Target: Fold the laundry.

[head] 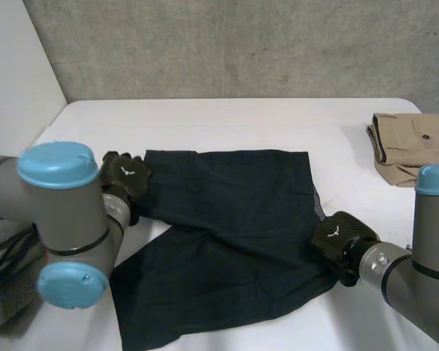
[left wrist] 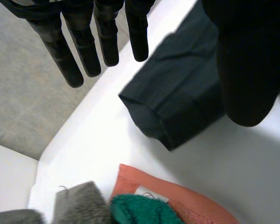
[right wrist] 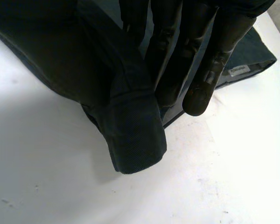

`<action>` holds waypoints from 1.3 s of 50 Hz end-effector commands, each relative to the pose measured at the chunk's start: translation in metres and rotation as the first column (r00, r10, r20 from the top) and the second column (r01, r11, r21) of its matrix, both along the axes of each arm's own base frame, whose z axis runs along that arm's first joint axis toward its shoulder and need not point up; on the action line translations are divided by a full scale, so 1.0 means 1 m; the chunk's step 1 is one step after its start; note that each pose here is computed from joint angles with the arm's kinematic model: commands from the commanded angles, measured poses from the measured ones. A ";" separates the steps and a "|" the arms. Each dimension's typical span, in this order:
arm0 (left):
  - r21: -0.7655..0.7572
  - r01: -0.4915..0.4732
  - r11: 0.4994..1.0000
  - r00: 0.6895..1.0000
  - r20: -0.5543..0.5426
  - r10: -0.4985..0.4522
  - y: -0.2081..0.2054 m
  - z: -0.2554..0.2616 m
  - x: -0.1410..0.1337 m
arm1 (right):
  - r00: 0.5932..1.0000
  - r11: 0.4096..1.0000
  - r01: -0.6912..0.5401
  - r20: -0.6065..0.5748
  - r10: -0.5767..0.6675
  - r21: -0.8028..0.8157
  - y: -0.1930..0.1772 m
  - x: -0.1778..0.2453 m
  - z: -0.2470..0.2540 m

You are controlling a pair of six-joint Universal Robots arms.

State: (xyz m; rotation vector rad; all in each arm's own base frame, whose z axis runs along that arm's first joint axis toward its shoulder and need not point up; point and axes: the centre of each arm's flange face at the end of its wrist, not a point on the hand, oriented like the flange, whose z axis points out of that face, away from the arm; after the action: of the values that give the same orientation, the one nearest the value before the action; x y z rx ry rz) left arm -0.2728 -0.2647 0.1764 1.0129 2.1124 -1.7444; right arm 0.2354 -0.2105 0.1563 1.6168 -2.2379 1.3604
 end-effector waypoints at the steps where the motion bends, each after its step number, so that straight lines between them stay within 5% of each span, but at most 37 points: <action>1: -0.027 -0.009 1.000 0.999 -0.032 0.008 0.032 0.031 0.021 | 0.999 1.000 0.030 0.036 -0.030 -0.001 -0.005 0.000 0.003; 8: 0.023 0.033 0.999 0.995 -0.092 -0.031 0.093 0.042 0.036 | 0.996 0.999 0.046 0.073 -0.046 0.008 -0.009 0.000 0.005; 16: 0.290 0.122 0.949 0.987 -0.135 -0.086 0.167 0.020 0.041 | 0.995 0.999 0.039 0.095 -0.040 0.006 -0.010 0.002 0.005; 38: 0.375 0.092 0.923 0.995 -0.078 -0.068 0.157 -0.037 0.029 | 0.995 0.999 0.044 0.084 -0.047 0.032 -0.005 0.000 0.001; 45: 0.323 0.159 0.933 0.986 -0.004 -0.166 0.182 0.001 0.041 | 0.998 0.994 -0.009 -0.056 0.015 0.111 0.019 -0.018 0.013; 51: 0.447 0.205 0.871 0.945 0.141 -0.295 0.221 0.002 0.059 | 0.980 0.981 -0.045 -0.184 0.080 0.189 0.034 -0.040 0.023; 59: 0.350 0.181 0.919 0.969 0.095 -0.227 0.185 0.007 0.040 | 0.996 0.996 -0.025 -0.088 0.032 0.083 0.014 -0.032 0.032; 65: 0.150 0.130 0.980 0.991 -0.025 -0.128 0.119 0.024 0.013 | 1.000 0.998 0.026 0.012 -0.025 -0.049 -0.026 -0.019 0.035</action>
State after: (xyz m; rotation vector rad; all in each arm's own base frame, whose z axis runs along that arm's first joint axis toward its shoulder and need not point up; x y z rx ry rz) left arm -0.2385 -0.0896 0.1871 1.4103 2.3318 -1.4198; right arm 0.2047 -0.2030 0.1888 1.6866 -2.2426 1.2196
